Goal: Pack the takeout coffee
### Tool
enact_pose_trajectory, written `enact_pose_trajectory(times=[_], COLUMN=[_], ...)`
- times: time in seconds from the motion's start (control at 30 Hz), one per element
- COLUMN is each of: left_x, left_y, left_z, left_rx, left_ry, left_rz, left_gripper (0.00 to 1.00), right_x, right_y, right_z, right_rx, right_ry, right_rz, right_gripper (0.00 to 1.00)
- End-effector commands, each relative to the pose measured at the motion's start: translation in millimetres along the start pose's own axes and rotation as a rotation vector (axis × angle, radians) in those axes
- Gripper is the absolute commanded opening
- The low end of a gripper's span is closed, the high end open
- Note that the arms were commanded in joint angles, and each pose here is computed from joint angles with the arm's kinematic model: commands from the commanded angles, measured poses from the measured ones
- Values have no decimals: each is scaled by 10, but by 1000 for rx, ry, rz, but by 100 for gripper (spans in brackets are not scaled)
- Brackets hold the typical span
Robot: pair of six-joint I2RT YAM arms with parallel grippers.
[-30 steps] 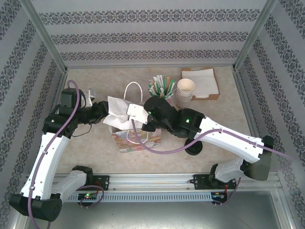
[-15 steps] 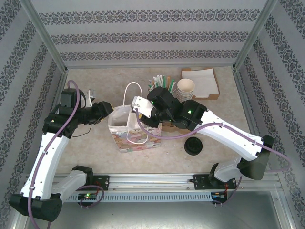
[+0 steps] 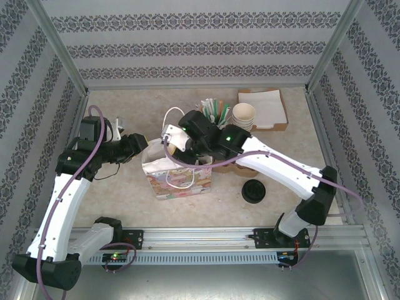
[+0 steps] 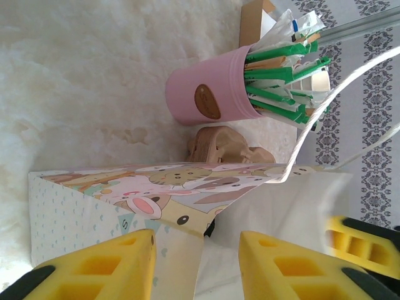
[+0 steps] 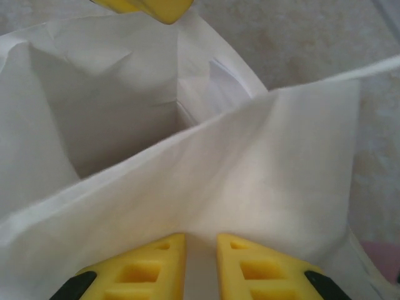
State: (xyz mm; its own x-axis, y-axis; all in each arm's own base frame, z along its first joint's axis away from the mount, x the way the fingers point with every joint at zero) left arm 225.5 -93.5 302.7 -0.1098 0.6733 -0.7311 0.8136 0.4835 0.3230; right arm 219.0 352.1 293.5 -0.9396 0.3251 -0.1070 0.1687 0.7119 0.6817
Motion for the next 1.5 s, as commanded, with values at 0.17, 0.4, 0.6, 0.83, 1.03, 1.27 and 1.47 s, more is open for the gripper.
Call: enact_pose_trajectory(times=[0.17,0.4,0.6,0.83,1.03,1.27,1.47], left_x=[-6,-5,13,-12,-90,-294,-447], left_y=[-16,-19,-4,36,111,226,397], left_z=[-40,-46,-63,-109,-191,-428,-638], left_rx=[-1,0,-16,-41,-99,-209,-400], left_ry=[11,15,33,43,32,2,-39], left_rz=[20,25,37,62,125,256,339], left_gripper=[40,39,39,39,56,75,88], right_x=[34,-33,-6,-28,-107,-197,-508], right_y=[104,-75,-124,277,488,575,396], right_z=[264,466,481,100,-369,-1066,-1727], right_rx=[35,166,209,16,-99,-298,-489], right_ry=[89,49,70,55,-20,-160,-506], right_rz=[59,49,44,65,94,119,184], right_gripper=[19,17,16,24,42,61,81])
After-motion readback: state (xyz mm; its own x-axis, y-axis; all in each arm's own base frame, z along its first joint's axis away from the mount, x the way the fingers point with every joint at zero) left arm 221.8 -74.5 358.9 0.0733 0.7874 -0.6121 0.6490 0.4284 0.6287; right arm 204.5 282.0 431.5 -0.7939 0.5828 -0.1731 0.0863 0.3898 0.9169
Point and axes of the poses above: each hand's point on the last joint's axis, 136 mm out from that joint toward the fingers, its own z axis out along the fingers, its own x axis along the line the jaws close on, y = z × x, the point moved 4 cm from there along -z, back along the fingers, and after that the axes turned 1 degree about -z, right-handed, at the moved point
